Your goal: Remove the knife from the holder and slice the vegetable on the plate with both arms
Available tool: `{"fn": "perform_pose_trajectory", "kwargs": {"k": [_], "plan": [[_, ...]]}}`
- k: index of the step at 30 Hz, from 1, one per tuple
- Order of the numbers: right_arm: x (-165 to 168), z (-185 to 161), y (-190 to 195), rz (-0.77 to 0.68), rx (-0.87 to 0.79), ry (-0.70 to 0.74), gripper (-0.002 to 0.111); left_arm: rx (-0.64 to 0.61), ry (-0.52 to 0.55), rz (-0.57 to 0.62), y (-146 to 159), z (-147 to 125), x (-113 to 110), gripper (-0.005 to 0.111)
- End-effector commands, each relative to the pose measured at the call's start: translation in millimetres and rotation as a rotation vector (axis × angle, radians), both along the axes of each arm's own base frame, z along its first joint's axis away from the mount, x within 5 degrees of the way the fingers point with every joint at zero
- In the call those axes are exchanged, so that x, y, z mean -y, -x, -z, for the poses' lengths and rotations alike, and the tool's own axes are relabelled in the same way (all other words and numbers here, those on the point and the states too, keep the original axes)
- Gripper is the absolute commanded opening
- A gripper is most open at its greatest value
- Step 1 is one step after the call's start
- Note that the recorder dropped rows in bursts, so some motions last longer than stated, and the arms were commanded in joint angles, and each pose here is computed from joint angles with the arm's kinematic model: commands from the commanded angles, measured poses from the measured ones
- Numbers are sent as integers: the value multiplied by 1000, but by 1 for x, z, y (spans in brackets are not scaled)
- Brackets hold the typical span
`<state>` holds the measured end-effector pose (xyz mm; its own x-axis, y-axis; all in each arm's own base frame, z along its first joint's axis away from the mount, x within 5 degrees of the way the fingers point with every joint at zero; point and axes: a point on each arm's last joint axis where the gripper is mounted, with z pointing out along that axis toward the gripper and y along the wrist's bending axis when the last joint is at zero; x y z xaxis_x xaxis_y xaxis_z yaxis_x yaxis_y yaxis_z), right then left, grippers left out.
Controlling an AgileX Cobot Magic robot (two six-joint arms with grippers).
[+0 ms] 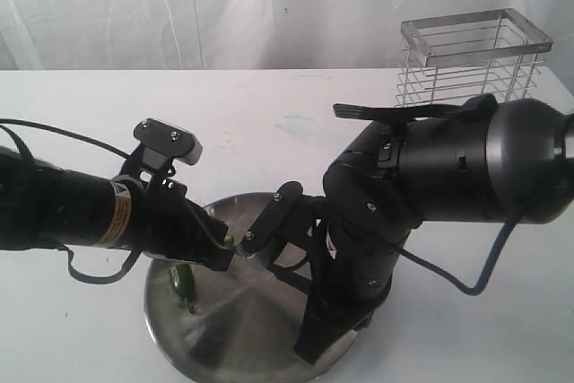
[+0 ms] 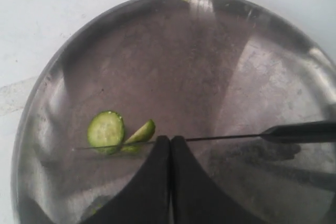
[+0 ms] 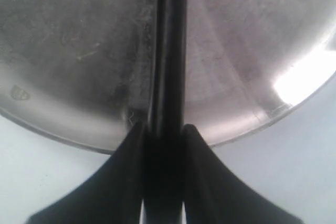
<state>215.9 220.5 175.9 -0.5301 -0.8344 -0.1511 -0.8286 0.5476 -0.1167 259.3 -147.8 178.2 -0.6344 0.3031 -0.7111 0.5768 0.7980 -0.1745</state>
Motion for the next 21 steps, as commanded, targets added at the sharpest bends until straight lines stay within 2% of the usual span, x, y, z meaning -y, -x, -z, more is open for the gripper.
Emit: {"fn": "perform_pose_trajectory", "kwargs": {"k": [1,11,16,21], "plan": [[0,-4,1,-9,10,-8,0,26,23,0,-5,-9,2,0],[4,-32,5,-9,77,-83,0,32,6,-7,-6,-9,1,0],[6,-36,8,-8,71,-78,0,37,-2,-11,-6,-9,1,0],[2,-36,13,-25,65,-80,0,69,-71,-116,-15,-9,-8,2]]}}
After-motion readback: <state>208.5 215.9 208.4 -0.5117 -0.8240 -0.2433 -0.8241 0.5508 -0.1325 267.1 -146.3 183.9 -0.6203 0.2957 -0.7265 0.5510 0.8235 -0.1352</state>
